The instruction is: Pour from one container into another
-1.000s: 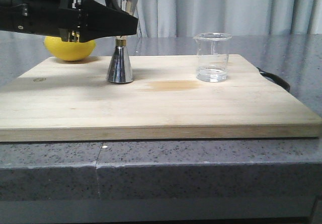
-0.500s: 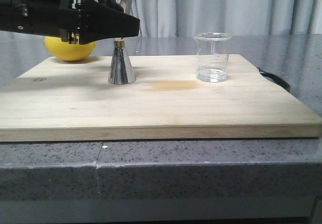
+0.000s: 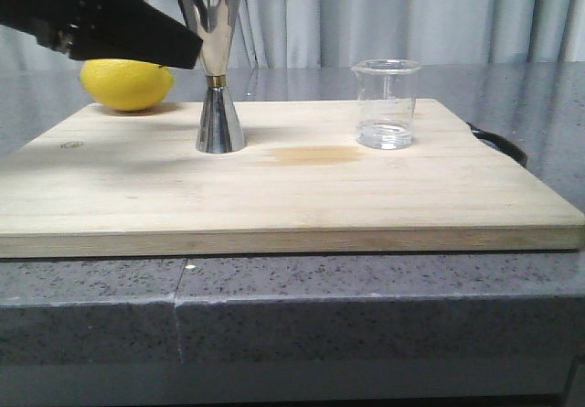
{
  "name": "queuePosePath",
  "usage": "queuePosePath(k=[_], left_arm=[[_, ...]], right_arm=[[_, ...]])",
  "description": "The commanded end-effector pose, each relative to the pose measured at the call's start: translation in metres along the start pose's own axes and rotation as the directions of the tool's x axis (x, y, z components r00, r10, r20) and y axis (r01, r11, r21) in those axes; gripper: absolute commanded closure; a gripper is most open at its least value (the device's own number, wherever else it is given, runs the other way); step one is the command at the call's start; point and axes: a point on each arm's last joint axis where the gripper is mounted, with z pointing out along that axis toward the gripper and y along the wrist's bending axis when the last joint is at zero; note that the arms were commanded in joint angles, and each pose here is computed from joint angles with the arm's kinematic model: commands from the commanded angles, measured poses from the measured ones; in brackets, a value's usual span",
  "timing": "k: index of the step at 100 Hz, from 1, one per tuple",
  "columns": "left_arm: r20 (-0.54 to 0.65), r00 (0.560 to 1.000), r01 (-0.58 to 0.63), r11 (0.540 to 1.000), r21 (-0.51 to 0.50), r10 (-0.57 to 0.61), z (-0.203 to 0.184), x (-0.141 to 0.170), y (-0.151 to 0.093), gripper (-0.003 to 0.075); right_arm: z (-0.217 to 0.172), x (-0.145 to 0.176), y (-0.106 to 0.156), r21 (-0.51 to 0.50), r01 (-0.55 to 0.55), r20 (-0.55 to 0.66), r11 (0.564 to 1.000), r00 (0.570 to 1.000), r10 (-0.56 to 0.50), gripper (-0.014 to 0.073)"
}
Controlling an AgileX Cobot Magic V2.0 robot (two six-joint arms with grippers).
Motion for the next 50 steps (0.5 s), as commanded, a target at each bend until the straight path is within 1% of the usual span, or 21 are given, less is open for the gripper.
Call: queuePosePath(k=[1, 2, 8, 10, 13, 17, 26, 27, 29, 30, 33, 34, 36, 41, 42, 48, 50], left_arm=[[-0.004, 1.0, 0.0, 0.998, -0.065, 0.0, -0.023, -0.028, -0.012, 0.0164], [-0.02, 1.0, -0.012, 0.997, -0.07, 0.01, -0.025, -0.029, -0.015, 0.0164], [-0.08, 0.997, 0.002, 0.993, -0.114, -0.011, -0.036, -0.034, -0.023, 0.0164], [-0.105, 0.994, -0.015, 0.992, -0.127, 0.001, -0.041, -0.036, -0.026, 0.0164], [-0.132, 0.991, 0.007, 0.988, -0.155, -0.027, -0.047, -0.038, -0.03, 0.0165], [-0.172, 0.985, -0.008, 0.982, -0.189, -0.025, -0.057, -0.042, -0.038, 0.0165], [-0.227, 0.968, 0.035, 0.955, -0.295, -0.106, -0.079, -0.049, -0.055, 0.0165], [-0.223, 0.966, 0.061, 0.949, -0.309, -0.135, -0.081, -0.049, -0.056, 0.0165], [-0.233, 0.962, 0.059, 0.941, -0.333, -0.142, -0.086, -0.051, -0.06, 0.0165], [-0.223, 0.961, 0.079, 0.934, -0.349, -0.165, -0.089, -0.053, -0.063, 0.0165], [-0.238, 0.953, 0.083, 0.916, -0.392, -0.188, -0.097, -0.053, -0.068, 0.0165], [-0.232, 0.95, 0.101, 0.909, -0.404, -0.209, -0.099, -0.054, -0.07, 0.0165], [-0.242, 0.947, 0.093, 0.9, -0.427, -0.212, -0.104, -0.055, -0.074, 0.0165], [-0.222, 0.936, 0.132, 0.857, -0.499, -0.274, -0.116, -0.057, -0.082, 0.0165], [-0.226, 0.936, 0.122, 0.849, -0.514, -0.271, -0.12, -0.058, -0.085, 0.0165], [-0.198, 0.92, 0.167, 0.793, -0.586, -0.34, -0.133, -0.059, -0.094, 0.0165], [-0.199, 0.918, 0.16, 0.778, -0.608, -0.344, -0.137, -0.059, -0.098, 0.0165]], right_arm=[[-0.022, -0.011, -0.007, 0.026, -0.03, -0.001, 0.999, 1.0, 0.03, 0.0066], [-0.024, -0.012, -0.009, 0.034, -0.041, -0.004, 0.999, 0.999, 0.041, 0.0066], [-0.031, -0.009, -0.015, 0.057, -0.089, -0.068, 0.994, 0.993, 0.093, 0.0066], [-0.033, -0.008, -0.017, 0.069, -0.105, -0.088, 0.992, 0.99, 0.111, 0.0066], [-0.037, -0.007, -0.021, 0.09, -0.123, -0.111, 0.988, 0.985, 0.133, 0.0066], [-0.04, -0.004, -0.025, 0.116, -0.149, -0.144, 0.982, 0.976, 0.165, 0.0066], [-0.045, 0.002, -0.034, 0.185, -0.197, -0.188, 0.963, 0.955, 0.231, 0.0066], [-0.046, 0.003, -0.035, 0.191, -0.2, -0.19, 0.961, 0.953, 0.236, 0.0066], [-0.046, 0.004, -0.036, 0.202, -0.203, -0.202, 0.958, 0.949, 0.243, 0.0067], [-0.047, 0.005, -0.037, 0.211, -0.207, -0.209, 0.955, 0.945, 0.251, 0.0067], [-0.048, 0.007, -0.038, 0.224, -0.21, -0.223, 0.952, 0.94, 0.259, 0.0067], [-0.048, 0.008, -0.038, 0.229, -0.211, -0.226, 0.95, 0.938, 0.263, 0.0067], [-0.048, 0.009, -0.039, 0.237, -0.212, -0.236, 0.948, 0.934, 0.268, 0.0067], [-0.052, 0.01, -0.039, 0.255, -0.21, -0.241, 0.944, 0.931, 0.272, 0.0067], [-0.053, 0.011, -0.039, 0.256, -0.208, -0.24, 0.944, 0.932, 0.271, 0.0067], [-0.058, 0.011, -0.037, 0.272, -0.215, -0.216, 0.938, 0.936, 0.277, 0.0067], [-0.06, 0.01, -0.037, 0.274, -0.219, -0.203, 0.936, 0.939, 0.279, 0.0067]])
